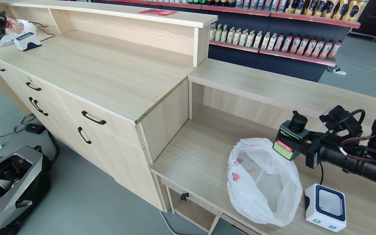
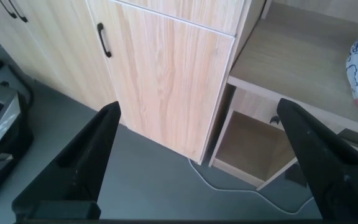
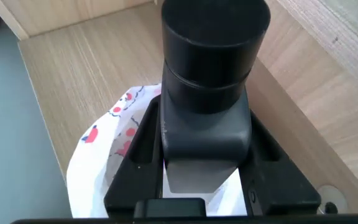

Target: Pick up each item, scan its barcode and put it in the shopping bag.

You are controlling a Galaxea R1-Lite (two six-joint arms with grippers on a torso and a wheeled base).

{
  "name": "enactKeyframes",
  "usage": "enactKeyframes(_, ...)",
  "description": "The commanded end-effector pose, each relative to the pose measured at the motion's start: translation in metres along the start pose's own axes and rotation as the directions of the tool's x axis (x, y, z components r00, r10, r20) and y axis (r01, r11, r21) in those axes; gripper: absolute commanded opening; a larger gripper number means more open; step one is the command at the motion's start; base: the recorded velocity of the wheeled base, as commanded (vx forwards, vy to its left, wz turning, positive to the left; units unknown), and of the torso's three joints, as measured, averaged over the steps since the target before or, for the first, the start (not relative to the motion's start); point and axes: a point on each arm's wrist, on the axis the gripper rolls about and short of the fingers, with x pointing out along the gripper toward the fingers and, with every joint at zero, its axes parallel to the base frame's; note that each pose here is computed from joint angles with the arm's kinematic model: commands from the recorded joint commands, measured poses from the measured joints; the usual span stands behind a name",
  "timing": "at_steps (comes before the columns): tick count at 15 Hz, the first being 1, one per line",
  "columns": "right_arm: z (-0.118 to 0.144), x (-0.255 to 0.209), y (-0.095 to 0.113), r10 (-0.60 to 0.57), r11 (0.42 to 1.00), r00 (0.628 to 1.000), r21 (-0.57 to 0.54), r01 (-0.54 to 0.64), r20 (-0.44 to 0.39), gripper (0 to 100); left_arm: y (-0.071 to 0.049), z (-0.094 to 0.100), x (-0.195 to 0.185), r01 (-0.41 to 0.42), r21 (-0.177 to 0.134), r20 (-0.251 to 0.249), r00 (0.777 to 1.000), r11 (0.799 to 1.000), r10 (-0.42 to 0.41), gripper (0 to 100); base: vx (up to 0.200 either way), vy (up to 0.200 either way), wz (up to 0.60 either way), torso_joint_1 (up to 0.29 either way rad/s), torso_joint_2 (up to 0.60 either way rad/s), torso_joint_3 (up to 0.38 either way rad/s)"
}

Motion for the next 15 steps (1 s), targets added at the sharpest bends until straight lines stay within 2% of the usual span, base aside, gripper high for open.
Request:
enactKeyframes(1,-0.042,0.024,-0.008,0.06,0.997,0.997,0.049,-0.057,-0.057,0,0.0,0.0,0.0,0.0,0.0,0.001,1.0,1.0,0.0,100,0.0,0.0,0.0,0.0,0.0,0.0)
enactKeyframes(7,-0.085,0.046,-0.011,0.117,0.991,0.992,0.063,-0.114,-0.046,0,0.0,0.0,0.0,0.0,0.0,0.003,1.0,1.0,0.0,100,0.0,0.0,0.0,0.0,0.0,0.0)
enactKeyframes(15,-0.13,0.067,-0.008,0.111,0.994,0.993,0.021,-0.11,-0.042,0,0.0,0.0,0.0,0.0,0.0,0.001,1.0,1.0,0.0,100,0.0,0.0,0.0,0.0,0.0,0.0)
